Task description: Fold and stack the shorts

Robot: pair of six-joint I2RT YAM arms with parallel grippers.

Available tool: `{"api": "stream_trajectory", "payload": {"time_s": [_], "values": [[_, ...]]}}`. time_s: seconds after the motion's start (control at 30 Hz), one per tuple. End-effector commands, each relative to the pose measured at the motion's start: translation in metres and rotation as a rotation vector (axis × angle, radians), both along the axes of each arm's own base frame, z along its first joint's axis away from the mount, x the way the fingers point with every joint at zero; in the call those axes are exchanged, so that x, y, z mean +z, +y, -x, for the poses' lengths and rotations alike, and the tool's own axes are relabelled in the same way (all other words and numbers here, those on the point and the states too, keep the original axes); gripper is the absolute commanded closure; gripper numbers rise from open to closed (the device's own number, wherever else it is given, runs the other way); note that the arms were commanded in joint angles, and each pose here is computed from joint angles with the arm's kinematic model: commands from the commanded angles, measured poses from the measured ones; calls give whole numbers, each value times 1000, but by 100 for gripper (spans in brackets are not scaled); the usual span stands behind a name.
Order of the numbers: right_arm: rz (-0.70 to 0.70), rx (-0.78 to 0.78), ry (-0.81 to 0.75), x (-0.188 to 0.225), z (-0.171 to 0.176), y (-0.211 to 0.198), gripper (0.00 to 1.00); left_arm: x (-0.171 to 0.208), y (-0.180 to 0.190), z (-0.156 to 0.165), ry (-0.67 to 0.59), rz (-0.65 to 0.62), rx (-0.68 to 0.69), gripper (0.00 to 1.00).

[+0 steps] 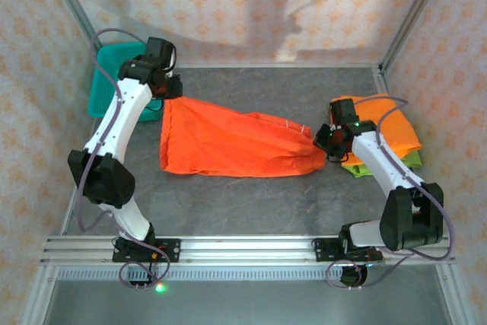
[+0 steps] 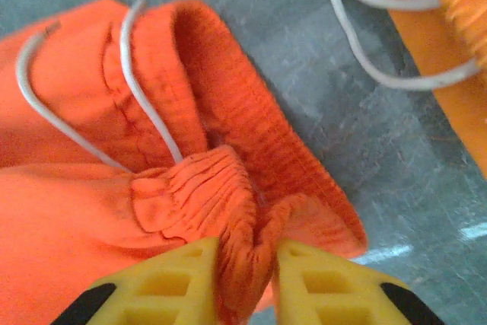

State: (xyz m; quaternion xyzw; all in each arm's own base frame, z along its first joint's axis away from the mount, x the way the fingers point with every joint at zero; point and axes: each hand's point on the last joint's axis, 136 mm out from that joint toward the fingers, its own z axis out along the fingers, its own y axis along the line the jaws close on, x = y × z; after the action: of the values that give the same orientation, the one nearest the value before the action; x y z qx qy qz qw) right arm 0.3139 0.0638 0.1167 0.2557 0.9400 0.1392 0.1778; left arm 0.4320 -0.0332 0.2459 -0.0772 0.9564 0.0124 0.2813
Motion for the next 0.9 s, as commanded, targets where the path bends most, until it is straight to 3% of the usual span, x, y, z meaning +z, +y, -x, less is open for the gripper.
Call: {"api": "stream_trajectory", "payload": {"time_s": [0.0,0.03,0.13,0.23,0.33,0.43,0.53,0.7,0.87], "values": [[-6,-40,-40,12,-25,-8,68,19,3,-23,-69,-6,31,81],[-16,-47,-42,14,-29,-9,65,24,1,-32,-88,1,34,76],[-59,-82,-71,33,-44,-13,51,49,-7,-58,-163,54,17,50],[-70,-99,-157,63,-54,-17,41,71,-14,-74,-192,91,-5,40],[-119,-113,-264,90,-51,-13,34,102,-25,-57,-242,166,-39,35],[-276,-82,-325,99,-41,14,29,110,-44,-23,-283,313,-80,19],[-338,-2,-292,89,-31,47,23,81,-56,10,-276,455,-60,5],[-360,84,-207,66,-41,82,21,1,-74,49,-172,615,-5,0],[-338,92,-90,25,-64,90,21,-76,-83,69,-60,629,37,0]]}}
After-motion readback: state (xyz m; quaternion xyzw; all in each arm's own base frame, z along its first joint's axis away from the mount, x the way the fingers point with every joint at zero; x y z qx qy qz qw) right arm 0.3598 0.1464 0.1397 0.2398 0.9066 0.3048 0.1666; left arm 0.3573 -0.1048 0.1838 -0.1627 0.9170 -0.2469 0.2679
